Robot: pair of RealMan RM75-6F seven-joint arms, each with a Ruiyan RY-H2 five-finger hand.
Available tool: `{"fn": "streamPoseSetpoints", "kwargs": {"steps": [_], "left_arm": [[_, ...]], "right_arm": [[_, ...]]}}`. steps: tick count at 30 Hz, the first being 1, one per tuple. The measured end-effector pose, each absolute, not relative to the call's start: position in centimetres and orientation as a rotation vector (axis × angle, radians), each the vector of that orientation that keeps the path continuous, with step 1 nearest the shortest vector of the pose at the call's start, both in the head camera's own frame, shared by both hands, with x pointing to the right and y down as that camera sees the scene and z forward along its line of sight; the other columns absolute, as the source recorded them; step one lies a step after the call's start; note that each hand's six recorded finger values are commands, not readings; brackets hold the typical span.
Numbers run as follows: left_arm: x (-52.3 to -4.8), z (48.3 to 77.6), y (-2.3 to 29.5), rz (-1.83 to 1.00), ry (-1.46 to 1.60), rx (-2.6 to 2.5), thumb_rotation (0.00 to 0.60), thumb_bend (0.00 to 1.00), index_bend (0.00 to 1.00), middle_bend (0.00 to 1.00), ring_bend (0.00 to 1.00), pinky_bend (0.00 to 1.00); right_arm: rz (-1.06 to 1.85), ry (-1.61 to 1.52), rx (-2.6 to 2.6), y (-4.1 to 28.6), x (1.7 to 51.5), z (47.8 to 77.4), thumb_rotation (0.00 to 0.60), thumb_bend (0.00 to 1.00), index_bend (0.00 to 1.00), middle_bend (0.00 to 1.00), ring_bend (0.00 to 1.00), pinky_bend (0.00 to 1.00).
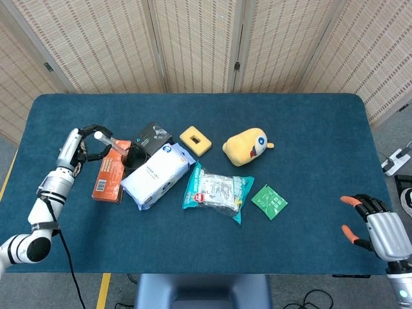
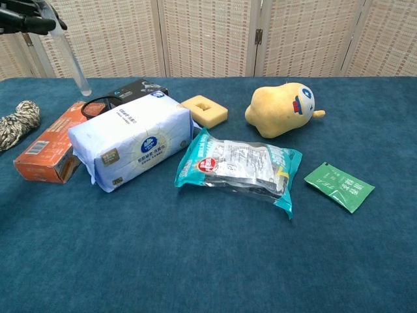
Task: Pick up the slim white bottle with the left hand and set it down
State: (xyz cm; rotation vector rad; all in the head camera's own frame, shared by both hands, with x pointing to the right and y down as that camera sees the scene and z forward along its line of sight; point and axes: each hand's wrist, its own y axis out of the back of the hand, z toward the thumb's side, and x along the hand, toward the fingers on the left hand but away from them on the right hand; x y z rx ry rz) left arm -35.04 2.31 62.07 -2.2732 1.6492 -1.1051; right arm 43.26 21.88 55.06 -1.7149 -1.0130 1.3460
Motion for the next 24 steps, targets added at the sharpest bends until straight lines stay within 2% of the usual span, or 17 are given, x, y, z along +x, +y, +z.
{"fn": "streamPoseSetpoints", "kwargs": {"steps": [4,9,19,24], "left_arm": [[-35.4,62.3,2.3,-1.223,1.473,-2.088,0.6,0.52,0.63,0.42,0.28,0.14],[-35.1,62.2,2.3,-1.236,1.459,-2.072,0.6,0.52,0.64,0.43,0.29,0.14],[-34.3,61.6,1.7,-0.879,1.978,-2.505,0.6,0.52,0.63,0.42,0.28,0.14],[-34.5,61.8,1.6,-0.776,2.095,-2.591,0.6,0.52,0.63,0.42,0.27,0.14]], "right_arm": [[1.348,-1.013,-1.722,21.9,43.2,55.2,0.6,0.23,0.25,0.29,0.2,0.25],[1.351,-1.021,-1.723,21.9,43.2,55.2,0.6,0.23,0.25,0.29,0.2,0.25],[1.359,-1.022,-1.723,22.0,43.3,55.4,0.6,0.23,0.25,0.29,0.2,0.25],[1.357,-1.022,-1.723,22.0,43.3,55.4,0.6,0.23,0.25,0.29,0.2,0.25]]}}
